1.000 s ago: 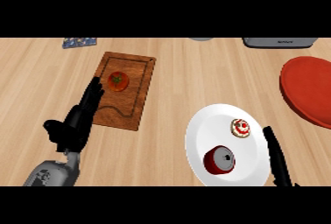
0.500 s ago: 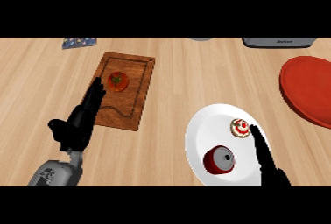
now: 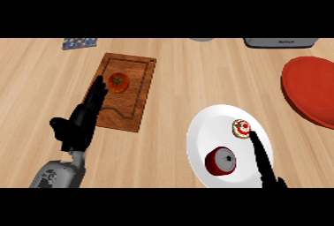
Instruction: Pick the can from the plate and place it in the bowl
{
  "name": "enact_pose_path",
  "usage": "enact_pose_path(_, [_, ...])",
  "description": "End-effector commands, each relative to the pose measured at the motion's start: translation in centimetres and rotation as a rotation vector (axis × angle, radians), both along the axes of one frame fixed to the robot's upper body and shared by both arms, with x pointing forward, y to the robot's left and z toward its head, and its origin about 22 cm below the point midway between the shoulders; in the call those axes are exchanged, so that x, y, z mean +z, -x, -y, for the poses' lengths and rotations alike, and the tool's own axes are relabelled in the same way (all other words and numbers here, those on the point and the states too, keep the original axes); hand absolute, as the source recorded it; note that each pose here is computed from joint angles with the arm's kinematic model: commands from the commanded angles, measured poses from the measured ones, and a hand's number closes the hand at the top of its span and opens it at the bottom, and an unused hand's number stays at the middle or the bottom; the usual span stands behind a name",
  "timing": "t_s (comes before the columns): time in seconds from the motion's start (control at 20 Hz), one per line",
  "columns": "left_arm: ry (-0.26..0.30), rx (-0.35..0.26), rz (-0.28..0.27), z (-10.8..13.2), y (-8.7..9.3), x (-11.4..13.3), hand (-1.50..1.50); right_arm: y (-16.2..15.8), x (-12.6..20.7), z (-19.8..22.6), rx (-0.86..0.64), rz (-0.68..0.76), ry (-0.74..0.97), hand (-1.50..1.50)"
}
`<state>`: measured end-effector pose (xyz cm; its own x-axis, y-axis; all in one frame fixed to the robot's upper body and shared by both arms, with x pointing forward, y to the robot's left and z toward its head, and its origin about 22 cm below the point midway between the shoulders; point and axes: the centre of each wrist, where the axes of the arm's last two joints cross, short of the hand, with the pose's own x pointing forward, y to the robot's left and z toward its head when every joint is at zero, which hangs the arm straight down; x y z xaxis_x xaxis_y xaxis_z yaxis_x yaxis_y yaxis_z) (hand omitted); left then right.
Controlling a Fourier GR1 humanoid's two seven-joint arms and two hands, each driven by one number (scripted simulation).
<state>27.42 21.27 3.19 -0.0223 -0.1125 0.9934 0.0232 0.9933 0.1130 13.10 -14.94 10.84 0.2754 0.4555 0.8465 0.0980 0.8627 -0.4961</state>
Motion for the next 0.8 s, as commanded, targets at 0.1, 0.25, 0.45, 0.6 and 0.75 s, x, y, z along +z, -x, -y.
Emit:
enact_pose_path(0.1, [-0.007, -0.011, 0.007, -0.2, 0.9, 1.7, 0.0, -0.1, -1.2, -0.8, -0.008, 0.047, -0.072, -1.5])
enact_pose_path(0.25, [0.011, 0.001, -0.017, -0.2, -0.6, 0.3, 0.0, 0.8, -1.3, 1.3, 0.007, 0.034, -0.084, -1.5])
enact_pose_path(0.45, [0.006, -0.01, 0.006, -0.8, 0.1, -0.3, 0.0, 0.4, -2.2, 0.9, -0.011, 0.039, -0.141, -1.5])
enact_pose_path(0.6, [-0.018, -0.004, -0.002, -0.1, 1.6, -0.5, 0.0, -1.4, -4.5, -0.5, -0.019, 0.027, -0.15, -1.5])
enact_pose_path(0.75, [-0.001, -0.007, -0.001, -0.8, 0.9, 0.6, 0.0, -0.9, -3.6, 0.7, -0.021, 0.007, -0.171, -1.5])
